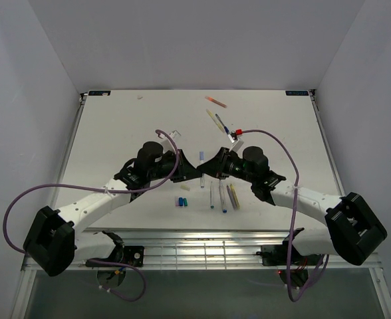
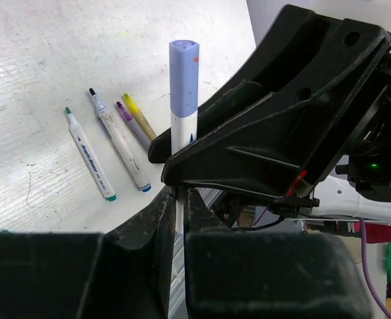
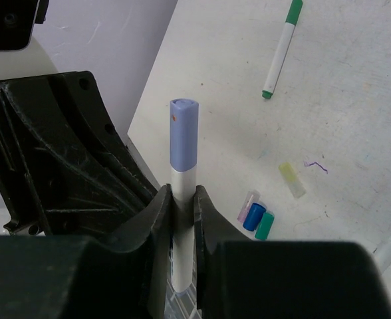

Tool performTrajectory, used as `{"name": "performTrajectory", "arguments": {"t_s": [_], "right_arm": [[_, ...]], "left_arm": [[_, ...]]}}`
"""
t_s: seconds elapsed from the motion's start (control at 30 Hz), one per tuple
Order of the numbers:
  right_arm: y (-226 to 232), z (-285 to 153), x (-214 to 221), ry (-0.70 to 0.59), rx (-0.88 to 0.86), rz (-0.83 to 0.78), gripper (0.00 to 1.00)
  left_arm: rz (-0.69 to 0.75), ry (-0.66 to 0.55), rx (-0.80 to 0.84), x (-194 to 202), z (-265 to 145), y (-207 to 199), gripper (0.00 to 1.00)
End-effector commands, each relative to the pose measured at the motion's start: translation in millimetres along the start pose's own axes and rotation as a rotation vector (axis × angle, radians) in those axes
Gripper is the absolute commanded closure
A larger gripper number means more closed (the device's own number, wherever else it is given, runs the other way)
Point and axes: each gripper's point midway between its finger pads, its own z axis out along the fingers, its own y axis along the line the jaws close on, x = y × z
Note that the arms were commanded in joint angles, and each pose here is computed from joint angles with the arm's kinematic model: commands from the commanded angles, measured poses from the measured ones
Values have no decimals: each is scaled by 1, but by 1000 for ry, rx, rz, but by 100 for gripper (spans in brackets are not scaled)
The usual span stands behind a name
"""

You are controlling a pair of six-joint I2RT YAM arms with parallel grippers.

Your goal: Open the pen caps

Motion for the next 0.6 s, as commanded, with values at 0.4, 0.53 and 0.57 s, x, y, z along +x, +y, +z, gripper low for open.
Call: {"name": "performTrajectory", "arguments": {"t_s": [0.4,0.53,0.57], "right_arm": [[5,-10,12,70,-3,-123,92],[12,-16,22,104,-49,-131,92],[14,-16,23,107,-58,-132,92]], "left_arm": [[72,-97,-79,-22,-17,-3,47],[78,-95,-66,-27,-12,-7,46],[77,-93,-63,-27,-11,-8,47]]}}
